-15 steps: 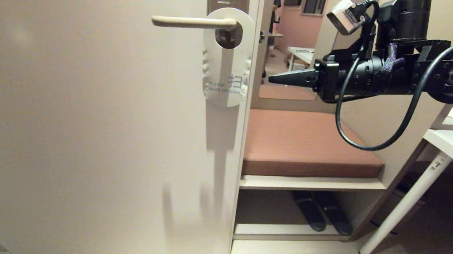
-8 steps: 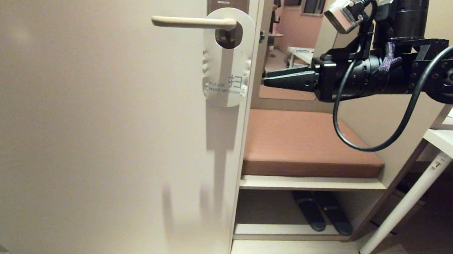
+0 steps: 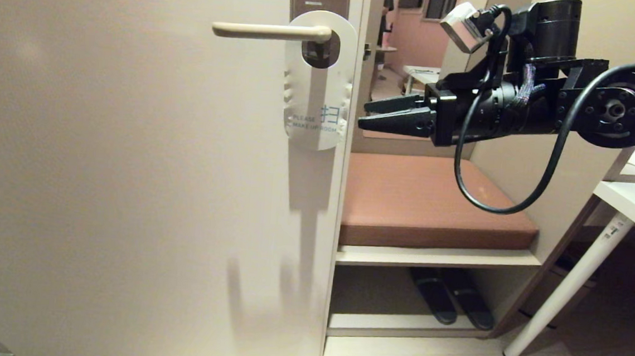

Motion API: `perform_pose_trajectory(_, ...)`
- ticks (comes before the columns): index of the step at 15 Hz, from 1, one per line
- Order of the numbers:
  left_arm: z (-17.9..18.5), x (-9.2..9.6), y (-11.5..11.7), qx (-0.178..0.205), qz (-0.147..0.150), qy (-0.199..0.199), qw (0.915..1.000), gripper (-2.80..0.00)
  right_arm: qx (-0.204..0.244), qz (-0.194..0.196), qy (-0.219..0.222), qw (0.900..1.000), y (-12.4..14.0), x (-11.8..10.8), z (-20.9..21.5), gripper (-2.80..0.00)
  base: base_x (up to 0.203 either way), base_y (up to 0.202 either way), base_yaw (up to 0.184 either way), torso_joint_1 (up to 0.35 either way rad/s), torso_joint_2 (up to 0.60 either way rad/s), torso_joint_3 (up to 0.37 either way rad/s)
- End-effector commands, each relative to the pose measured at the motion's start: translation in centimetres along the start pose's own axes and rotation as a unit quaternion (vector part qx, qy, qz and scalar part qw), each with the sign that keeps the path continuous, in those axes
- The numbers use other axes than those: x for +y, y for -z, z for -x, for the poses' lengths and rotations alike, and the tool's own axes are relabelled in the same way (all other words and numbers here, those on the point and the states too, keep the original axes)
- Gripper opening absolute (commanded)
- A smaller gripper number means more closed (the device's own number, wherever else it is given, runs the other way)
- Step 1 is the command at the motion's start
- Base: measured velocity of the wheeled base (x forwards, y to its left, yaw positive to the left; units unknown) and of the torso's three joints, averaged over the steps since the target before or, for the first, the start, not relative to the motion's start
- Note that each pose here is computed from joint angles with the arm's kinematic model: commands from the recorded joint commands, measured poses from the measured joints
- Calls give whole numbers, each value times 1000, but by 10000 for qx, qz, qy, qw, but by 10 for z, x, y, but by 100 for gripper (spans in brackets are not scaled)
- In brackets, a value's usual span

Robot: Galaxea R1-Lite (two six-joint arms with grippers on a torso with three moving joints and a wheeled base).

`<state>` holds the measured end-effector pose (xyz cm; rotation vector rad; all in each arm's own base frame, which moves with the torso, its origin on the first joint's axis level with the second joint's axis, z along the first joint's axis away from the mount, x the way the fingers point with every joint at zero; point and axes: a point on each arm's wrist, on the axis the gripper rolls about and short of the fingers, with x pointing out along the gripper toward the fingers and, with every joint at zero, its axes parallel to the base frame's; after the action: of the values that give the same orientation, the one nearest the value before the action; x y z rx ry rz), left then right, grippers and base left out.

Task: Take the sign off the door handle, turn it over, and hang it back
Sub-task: Take down the sign

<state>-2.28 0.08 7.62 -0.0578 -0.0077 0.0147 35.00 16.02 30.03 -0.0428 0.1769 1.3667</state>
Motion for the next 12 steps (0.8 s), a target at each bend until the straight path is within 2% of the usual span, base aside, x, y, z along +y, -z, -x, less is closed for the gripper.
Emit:
perform_pose_trajectory(1,0,0,0,-2,3,-2,10000,-280,7,-12,-65,10000,2,-4,-6,0,0,0,0,0,0,0)
perform_pose_trajectory(12,0,0,0,-2,3,-2,10000,-280,-204,31,-695,9974,6,-27,-25,0,0,0,0,0,0,0)
